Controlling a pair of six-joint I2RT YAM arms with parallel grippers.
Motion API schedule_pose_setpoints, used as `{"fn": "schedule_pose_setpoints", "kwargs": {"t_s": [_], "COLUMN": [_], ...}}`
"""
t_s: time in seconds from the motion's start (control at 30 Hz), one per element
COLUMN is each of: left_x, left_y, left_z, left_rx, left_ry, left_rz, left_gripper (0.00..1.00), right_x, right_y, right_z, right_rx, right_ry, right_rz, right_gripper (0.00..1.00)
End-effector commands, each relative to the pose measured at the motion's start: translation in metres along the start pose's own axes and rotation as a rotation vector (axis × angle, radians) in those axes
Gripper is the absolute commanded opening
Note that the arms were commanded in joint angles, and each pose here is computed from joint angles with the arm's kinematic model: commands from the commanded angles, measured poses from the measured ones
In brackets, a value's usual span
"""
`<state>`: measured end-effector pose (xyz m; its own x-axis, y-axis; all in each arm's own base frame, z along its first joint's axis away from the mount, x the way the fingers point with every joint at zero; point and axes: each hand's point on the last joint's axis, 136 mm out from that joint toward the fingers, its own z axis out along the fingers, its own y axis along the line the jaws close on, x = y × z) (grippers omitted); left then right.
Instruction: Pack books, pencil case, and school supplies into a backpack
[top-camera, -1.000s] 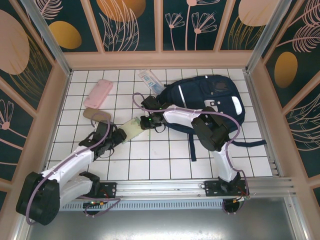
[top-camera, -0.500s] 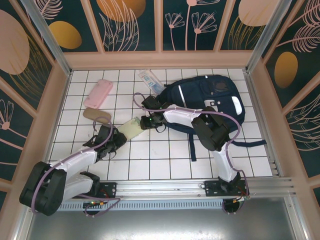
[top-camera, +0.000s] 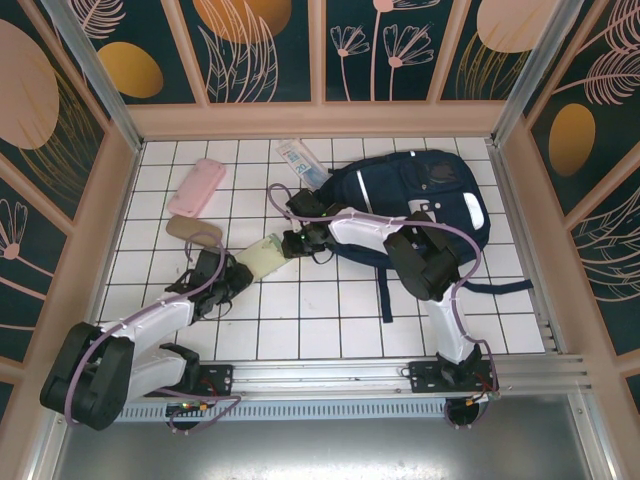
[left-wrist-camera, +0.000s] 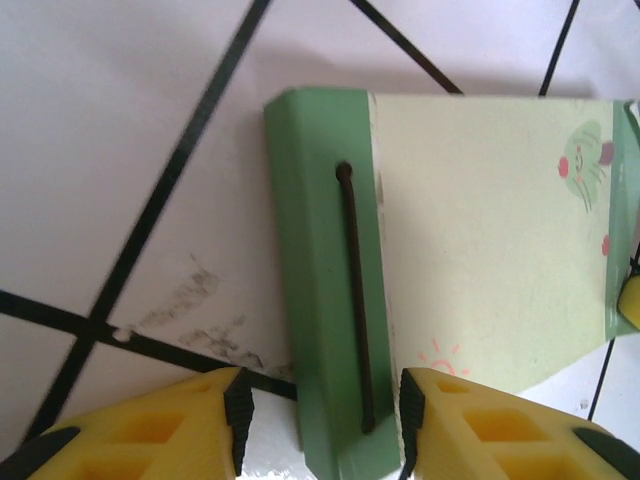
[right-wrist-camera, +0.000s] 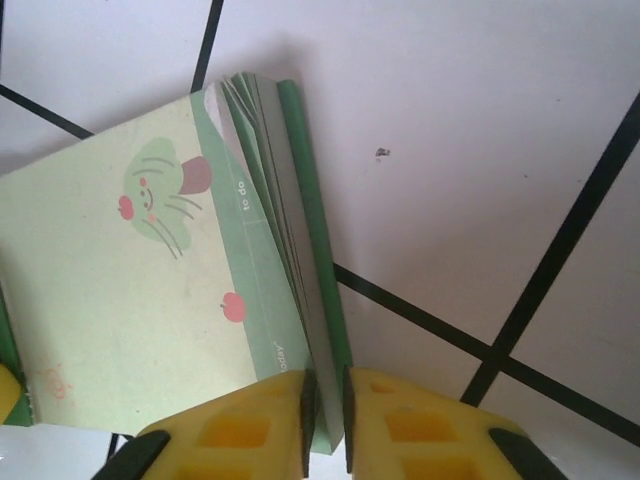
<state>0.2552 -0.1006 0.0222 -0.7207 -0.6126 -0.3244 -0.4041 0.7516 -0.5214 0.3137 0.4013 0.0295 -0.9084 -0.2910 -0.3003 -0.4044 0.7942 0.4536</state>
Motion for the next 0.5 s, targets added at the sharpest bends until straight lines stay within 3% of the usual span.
{"fn": "schedule_pose_setpoints", "kwargs": {"t_s": [0.0, 0.27, 0.47], "left_x": [-0.008, 0.0, 0.006], "left_y": [0.005, 0.002, -0.032], "left_z": [0.001, 0.014, 0.012], "left_rx": [0.005, 0.063, 0.273], "left_ry": [-0.015, 0.049, 0.084], "left_rz": [-0.001, -0.031, -0.051], "left_gripper": [0.48, 0.48, 0.47], "right_x": [0.036, 0.049, 0.059], "right_y": [-0.031, -0.032, -0.027], "right_z": [0.025, 0.033, 0.039], "right_rx": [0.02, -0.035, -0.089], "right_ry": [0.127, 0.182, 0.219], "right_rz": [0.064, 0.087, 0.107], "right_gripper": [0.15, 0.14, 0.14]}}
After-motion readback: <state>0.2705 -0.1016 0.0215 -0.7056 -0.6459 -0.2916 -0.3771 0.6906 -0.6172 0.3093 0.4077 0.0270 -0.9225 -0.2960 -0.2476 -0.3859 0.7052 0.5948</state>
